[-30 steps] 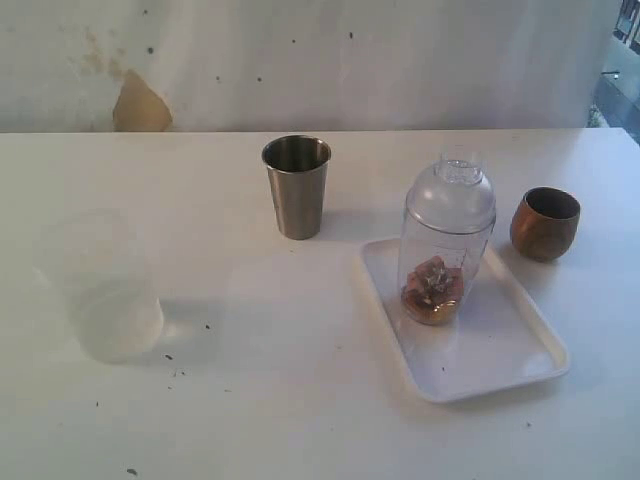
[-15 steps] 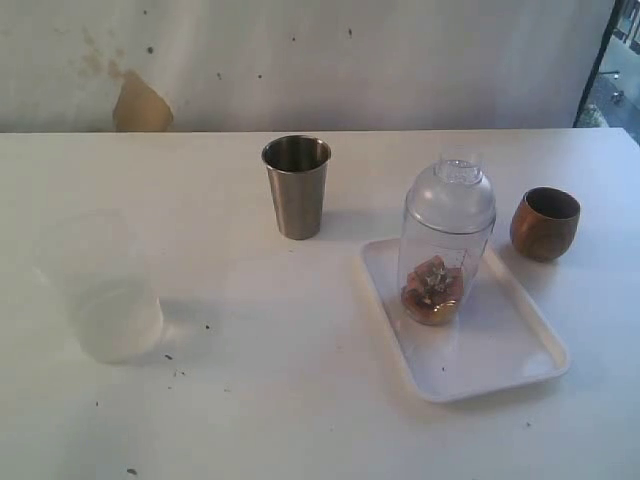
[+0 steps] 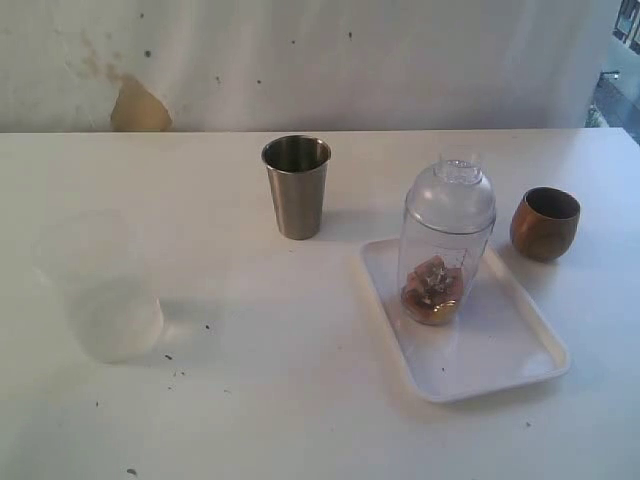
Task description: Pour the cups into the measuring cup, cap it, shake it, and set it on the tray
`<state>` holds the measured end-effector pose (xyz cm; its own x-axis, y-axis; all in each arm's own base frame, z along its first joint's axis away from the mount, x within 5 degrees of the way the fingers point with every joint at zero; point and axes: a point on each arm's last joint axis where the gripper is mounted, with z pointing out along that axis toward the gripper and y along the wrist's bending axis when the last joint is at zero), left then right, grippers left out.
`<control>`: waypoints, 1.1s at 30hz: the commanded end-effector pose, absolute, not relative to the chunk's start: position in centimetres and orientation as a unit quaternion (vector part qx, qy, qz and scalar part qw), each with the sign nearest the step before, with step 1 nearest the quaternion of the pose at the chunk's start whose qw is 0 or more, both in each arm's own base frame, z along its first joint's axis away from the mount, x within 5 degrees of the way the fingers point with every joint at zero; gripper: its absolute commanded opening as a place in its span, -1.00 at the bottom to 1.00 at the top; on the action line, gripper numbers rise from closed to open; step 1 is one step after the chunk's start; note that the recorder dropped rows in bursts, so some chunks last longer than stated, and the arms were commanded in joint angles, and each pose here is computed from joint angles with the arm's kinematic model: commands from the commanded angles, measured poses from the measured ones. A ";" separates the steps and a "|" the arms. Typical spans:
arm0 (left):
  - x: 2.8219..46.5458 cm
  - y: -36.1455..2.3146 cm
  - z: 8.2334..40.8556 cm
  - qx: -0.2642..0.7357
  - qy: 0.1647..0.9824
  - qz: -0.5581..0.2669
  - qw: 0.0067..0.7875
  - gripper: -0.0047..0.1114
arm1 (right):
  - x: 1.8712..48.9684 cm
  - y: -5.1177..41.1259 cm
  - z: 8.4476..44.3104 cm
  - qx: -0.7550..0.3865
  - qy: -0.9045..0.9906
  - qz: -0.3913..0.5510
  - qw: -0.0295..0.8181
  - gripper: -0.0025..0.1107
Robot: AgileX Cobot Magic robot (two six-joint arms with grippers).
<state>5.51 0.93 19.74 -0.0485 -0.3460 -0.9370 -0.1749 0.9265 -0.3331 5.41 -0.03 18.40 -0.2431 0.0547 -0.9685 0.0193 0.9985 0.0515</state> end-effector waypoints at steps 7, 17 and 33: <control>5.5 0.9 19.4 -0.186 0.724 -0.068 0.660 -0.90 | 5.4 -0.1 18.4 0.026 0.785 0.014 0.619 -0.96; 5.4 1.0 19.0 -0.077 0.760 0.032 0.644 -0.90 | 5.4 -0.1 18.4 0.026 0.785 0.014 0.619 -0.96; 5.4 1.0 19.0 0.059 0.762 0.146 0.629 -0.90 | 5.4 -0.1 18.4 0.026 0.785 0.014 0.619 -0.96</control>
